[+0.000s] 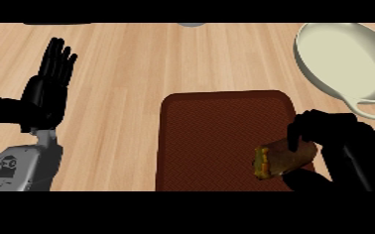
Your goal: Pick the sweet potato from the tray and place it in the pot
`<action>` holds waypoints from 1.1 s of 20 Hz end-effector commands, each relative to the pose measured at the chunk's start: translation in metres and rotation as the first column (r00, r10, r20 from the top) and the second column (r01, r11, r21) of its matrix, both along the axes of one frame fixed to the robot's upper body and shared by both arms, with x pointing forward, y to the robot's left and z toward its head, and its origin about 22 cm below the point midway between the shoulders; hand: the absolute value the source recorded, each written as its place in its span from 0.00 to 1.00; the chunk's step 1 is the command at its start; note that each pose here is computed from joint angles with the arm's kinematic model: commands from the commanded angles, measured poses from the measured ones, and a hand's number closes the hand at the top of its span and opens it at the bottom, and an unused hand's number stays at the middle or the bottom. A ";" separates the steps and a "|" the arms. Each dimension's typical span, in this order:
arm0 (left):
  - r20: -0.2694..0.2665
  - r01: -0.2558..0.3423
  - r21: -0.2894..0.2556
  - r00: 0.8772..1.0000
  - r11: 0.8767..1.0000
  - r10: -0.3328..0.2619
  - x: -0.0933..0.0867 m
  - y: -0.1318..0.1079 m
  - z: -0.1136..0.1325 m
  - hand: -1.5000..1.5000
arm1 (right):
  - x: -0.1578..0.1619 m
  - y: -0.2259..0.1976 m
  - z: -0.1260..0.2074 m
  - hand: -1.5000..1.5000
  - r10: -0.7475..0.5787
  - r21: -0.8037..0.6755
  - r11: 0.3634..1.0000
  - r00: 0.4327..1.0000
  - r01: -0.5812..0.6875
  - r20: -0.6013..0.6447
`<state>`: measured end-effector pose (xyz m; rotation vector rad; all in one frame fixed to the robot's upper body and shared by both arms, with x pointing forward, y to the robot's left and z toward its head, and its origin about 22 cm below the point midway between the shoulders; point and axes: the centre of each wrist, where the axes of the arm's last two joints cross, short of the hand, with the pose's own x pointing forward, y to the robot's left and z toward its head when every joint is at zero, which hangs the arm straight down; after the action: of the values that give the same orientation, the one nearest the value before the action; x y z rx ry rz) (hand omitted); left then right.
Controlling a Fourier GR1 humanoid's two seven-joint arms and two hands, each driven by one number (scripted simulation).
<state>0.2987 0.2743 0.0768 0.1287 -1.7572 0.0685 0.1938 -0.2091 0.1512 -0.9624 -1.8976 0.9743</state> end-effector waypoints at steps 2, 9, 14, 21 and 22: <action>0.004 0.008 -0.009 1.000 1.000 -0.008 -0.001 0.004 0.002 0.50 | 0.003 -0.058 0.024 1.00 -0.171 0.121 0.980 0.979 0.157 0.108; 0.017 0.020 0.003 1.000 1.000 -0.020 0.001 0.004 -0.009 0.50 | 0.052 -0.155 0.039 1.00 -0.284 0.095 0.955 0.958 0.280 0.032; 0.008 0.045 0.006 0.999 0.999 -0.045 0.003 -0.006 -0.011 0.50 | 0.087 -0.215 0.038 1.00 -0.316 0.060 0.947 0.949 0.315 0.001; 0.004 0.045 0.001 0.999 0.999 -0.045 0.010 -0.020 0.016 0.50 | 0.112 -0.280 0.016 1.00 -0.309 0.104 0.945 0.951 0.309 -0.019; 0.006 0.046 0.023 0.999 0.999 -0.046 -0.009 -0.018 -0.010 0.50 | 0.124 -0.272 0.015 1.00 -0.301 0.091 0.949 0.953 0.302 -0.026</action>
<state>0.3040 0.2586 0.0809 0.0936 -1.7683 0.0339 0.3024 -0.4616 0.1746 -1.1726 -1.7026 0.6968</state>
